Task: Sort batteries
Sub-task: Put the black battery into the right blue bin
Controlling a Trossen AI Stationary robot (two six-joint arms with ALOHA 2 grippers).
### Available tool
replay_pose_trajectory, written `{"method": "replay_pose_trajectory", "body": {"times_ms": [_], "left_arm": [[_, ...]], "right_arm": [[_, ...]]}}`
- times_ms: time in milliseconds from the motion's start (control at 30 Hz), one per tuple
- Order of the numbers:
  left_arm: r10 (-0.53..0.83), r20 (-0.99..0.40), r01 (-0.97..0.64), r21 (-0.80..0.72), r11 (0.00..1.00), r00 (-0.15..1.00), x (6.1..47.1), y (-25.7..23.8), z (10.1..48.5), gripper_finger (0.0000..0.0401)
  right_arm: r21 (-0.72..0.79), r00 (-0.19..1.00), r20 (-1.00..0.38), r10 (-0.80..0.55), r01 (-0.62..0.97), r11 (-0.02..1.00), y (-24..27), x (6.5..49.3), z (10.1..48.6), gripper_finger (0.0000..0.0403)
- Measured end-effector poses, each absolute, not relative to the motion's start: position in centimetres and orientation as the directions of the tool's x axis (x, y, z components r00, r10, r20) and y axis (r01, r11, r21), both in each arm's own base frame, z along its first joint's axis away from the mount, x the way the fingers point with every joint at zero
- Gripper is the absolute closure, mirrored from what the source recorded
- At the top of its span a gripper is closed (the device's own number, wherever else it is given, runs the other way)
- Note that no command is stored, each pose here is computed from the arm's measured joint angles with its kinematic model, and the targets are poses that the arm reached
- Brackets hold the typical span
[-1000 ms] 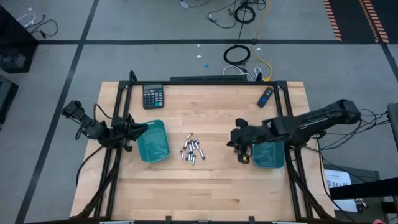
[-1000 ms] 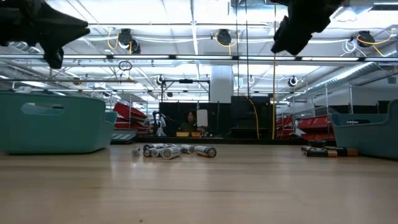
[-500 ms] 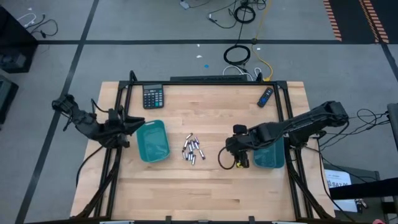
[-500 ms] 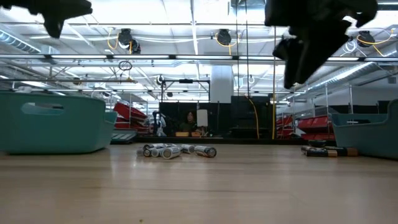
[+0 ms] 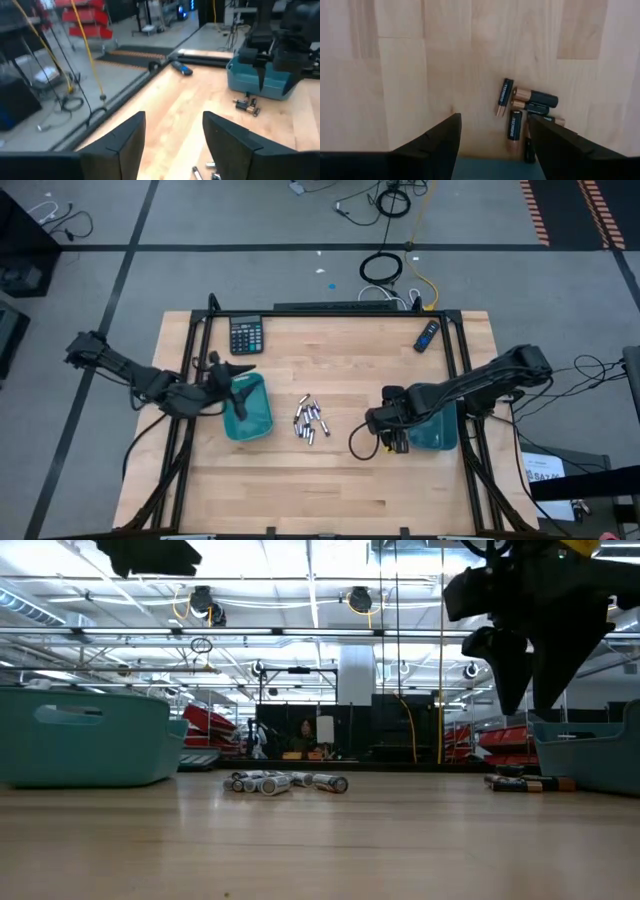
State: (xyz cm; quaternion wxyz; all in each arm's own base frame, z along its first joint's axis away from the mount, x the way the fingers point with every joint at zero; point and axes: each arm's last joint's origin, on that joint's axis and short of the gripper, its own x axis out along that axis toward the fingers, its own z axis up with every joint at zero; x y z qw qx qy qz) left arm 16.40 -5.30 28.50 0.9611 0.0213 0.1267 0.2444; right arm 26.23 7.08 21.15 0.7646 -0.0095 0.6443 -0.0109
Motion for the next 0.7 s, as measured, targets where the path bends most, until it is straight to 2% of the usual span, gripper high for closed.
{"method": "replay_pose_trajectory", "body": {"times_ms": [333, 500, 700], "left_arm": [[0.468, -0.319, -0.455, 0.120, 0.882, 0.824, 20.0, -6.5, 25.6, 0.0187], [0.471, -0.329, -0.455, 0.129, 0.881, 0.819, 20.9, -6.9, 24.8, 0.0187], [0.470, -0.318, -0.457, 0.120, 0.882, 0.824, 21.6, -7.2, 24.5, 0.0187]], "right_arm": [[-0.079, 0.108, -0.992, -0.070, -0.087, 0.993, 7.9, 27.5, 18.1, 0.0178], [-0.090, 0.078, -0.994, -0.079, -0.151, 0.984, 9.3, 27.7, 16.5, 0.0194], [-0.119, 0.058, -0.992, -0.113, -0.130, 0.984, 9.0, 28.2, 15.3, 0.0216]]}}
